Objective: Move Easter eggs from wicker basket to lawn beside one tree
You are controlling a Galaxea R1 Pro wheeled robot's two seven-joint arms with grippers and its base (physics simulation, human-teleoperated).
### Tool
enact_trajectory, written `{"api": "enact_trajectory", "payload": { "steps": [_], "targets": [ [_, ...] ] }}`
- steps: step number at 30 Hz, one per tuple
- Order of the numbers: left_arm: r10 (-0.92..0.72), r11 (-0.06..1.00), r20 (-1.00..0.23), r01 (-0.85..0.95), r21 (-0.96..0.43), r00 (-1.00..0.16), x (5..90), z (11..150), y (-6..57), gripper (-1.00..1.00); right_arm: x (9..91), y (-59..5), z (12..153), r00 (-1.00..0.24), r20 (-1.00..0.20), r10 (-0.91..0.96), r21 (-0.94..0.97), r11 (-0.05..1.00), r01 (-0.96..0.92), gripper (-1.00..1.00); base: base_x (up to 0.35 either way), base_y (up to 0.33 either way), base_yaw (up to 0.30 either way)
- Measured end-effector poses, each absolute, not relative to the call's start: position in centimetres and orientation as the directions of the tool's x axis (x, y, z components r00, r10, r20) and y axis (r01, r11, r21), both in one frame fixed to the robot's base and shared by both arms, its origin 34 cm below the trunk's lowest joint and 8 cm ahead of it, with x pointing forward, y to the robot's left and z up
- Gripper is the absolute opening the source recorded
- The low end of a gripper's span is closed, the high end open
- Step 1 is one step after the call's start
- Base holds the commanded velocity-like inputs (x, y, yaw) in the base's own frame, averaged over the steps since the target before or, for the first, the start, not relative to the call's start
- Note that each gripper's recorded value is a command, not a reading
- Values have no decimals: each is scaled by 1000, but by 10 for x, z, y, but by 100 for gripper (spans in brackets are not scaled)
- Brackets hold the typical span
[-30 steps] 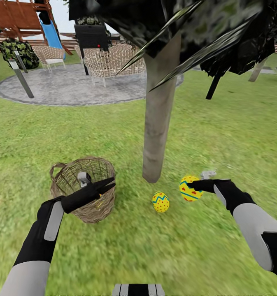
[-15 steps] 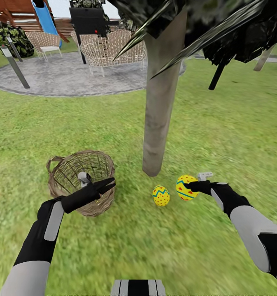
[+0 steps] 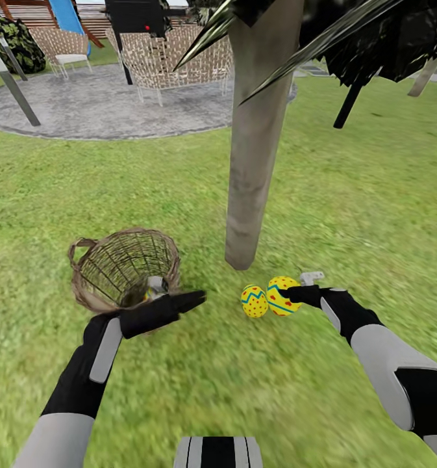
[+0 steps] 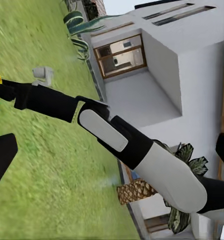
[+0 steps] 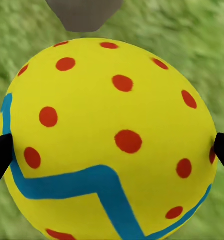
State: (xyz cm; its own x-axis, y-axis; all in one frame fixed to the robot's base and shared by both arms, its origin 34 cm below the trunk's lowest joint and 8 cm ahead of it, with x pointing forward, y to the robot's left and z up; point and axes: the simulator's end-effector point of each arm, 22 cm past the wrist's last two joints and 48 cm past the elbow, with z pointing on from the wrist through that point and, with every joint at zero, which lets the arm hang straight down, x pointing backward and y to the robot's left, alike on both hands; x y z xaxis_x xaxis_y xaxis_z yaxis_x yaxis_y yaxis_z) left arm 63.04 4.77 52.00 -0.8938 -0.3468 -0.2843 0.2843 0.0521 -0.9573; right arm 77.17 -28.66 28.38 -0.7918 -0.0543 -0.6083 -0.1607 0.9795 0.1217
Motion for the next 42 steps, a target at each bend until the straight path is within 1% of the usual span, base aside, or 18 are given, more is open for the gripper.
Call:
{"api": "enact_trajectory", "payload": {
  "steps": [3,13,17,21,23,25,29,34,42],
  "targets": [
    [-346,43,-287,291,-956,-893,630,522,42,100,772,-288,284,-792,-608,-54,119,980,-159,-100,0,-88,0],
    [-351,30,-284,292,-956,-892,630,525,36,100,773,-298,283,-792,-608,-55,84,987,-134,-100,31,-301,9],
    [-351,30,-282,290,-956,-893,630,524,36,100,774,-297,284,-791,-609,-56,83,988,-134,-100,172,-306,249],
    [-351,30,-281,289,-957,-893,630,524,36,100,776,-307,283,-791,-610,-54,41,994,-100,-100,215,-280,295],
    [-351,30,-278,286,-958,-894,629,523,36,100,776,-299,282,-791,-609,-54,44,994,-101,-100,220,-207,297],
    [-351,31,-278,285,-958,-894,629,522,36,100,775,-298,281,-792,-608,-58,41,994,-105,-100,104,-51,297],
    [-352,28,-272,280,-959,-896,629,521,35,100,770,-324,278,-800,-595,-76,3,995,-96,-100,13,-6,268],
    [-351,27,-267,276,-961,-897,629,517,34,100,770,-330,275,-800,-595,-78,-4,996,-94,-100,0,0,27],
    [-350,27,-238,244,-969,-906,629,499,33,100,765,-317,252,-816,-573,-72,12,995,-96,-100,0,0,0]
  ]
}}
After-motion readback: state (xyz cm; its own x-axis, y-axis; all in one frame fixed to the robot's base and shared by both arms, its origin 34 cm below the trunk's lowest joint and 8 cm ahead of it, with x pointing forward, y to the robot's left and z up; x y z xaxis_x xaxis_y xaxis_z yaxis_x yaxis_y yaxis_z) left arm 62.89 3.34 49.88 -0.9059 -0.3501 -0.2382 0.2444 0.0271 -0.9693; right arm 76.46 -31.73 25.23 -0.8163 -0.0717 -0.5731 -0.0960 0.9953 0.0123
